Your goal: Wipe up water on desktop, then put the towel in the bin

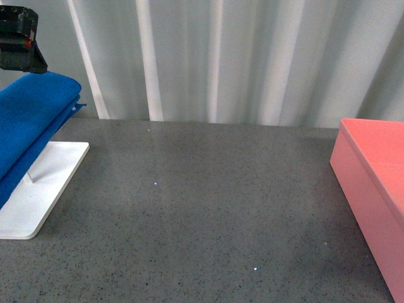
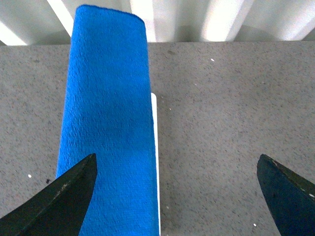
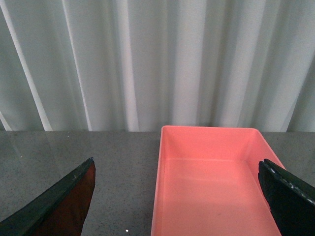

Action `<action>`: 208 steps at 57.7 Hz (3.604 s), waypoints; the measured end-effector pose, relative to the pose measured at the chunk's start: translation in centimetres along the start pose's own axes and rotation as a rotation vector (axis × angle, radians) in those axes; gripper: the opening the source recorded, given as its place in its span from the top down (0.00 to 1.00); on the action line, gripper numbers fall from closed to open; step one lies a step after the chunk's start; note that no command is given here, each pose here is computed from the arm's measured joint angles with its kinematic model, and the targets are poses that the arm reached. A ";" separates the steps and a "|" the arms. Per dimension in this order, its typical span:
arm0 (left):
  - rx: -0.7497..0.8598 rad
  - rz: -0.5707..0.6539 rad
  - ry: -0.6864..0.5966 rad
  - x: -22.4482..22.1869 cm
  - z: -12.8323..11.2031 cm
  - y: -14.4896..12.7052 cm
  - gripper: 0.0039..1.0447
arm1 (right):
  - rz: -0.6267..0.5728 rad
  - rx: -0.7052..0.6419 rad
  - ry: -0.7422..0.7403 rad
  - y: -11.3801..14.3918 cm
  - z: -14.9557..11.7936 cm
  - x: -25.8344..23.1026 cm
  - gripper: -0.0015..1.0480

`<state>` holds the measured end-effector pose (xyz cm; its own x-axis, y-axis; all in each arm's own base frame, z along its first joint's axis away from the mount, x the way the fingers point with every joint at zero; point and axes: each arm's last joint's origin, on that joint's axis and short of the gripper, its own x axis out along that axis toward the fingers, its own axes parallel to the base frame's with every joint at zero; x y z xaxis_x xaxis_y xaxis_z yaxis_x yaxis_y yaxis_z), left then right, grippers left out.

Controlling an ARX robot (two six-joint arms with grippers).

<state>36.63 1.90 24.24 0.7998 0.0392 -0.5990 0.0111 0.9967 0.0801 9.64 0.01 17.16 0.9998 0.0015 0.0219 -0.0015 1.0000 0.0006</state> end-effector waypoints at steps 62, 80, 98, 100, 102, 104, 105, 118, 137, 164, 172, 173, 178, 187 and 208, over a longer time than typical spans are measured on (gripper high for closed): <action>0.046 0.204 0.088 10.9 -0.5 2.9 0.15 | 0.000 0.000 0.000 0.0 0.0 0.0 0.07; 0.007 0.228 0.137 11.1 -2.2 2.9 0.72 | 0.000 0.000 0.000 0.0 0.0 0.0 0.07; -0.019 0.142 0.120 8.5 -1.2 1.6 0.95 | 0.000 0.000 0.000 0.0 0.0 0.0 0.07; -0.025 0.118 0.111 8.0 -0.8 1.3 0.95 | 0.000 0.000 0.000 0.0 0.0 0.0 0.07; -0.033 0.096 0.096 7.2 -0.3 1.1 0.95 | 0.000 0.000 0.000 0.0 0.0 0.0 0.07; -0.036 0.074 0.078 6.4 0.3 0.8 0.95 | 0.000 0.000 0.000 0.0 0.0 0.0 0.07; -0.037 0.058 0.063 5.9 0.7 0.6 0.95 | 0.000 0.000 0.000 0.0 0.0 0.0 0.07; -0.063 -0.118 -0.099 -1.0 4.9 -2.6 0.95 | 0.000 0.000 0.000 0.0 0.0 0.0 0.07; -0.111 -0.721 -0.179 -6.9 4.3 -12.7 0.95 | 0.000 0.000 0.000 0.0 0.0 0.0 0.07; -0.141 -0.845 -0.171 -8.4 2.2 -18.3 0.95 | 0.357 0.135 0.363 0.3 0.4 3.9 0.07; -0.142 -0.843 -0.170 -8.4 2.2 -18.3 0.95 | 0.498 0.192 0.356 1.6 1.0 8.0 0.07; -0.141 -0.844 -0.170 -8.4 2.2 -18.3 0.95 | 0.514 0.196 0.355 1.8 1.0 8.6 0.07; -0.141 -0.844 -0.170 -8.4 2.2 -18.3 0.95 | 0.590 0.227 0.361 3.4 0.9 10.7 0.07; -0.141 -0.844 -0.170 -8.4 2.2 -18.3 0.95 | 0.711 0.249 0.376 6.2 0.9 12.9 0.07; -0.141 -0.844 -0.170 -8.4 2.2 -18.3 0.95 | 0.749 0.190 0.373 10.6 1.5 16.1 0.07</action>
<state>31.04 -16.85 29.49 0.6369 -0.7160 -0.2859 0.5746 0.6881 -0.4432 25.70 10.67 19.05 0.6752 0.6952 -0.2467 -0.6349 0.7180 0.2854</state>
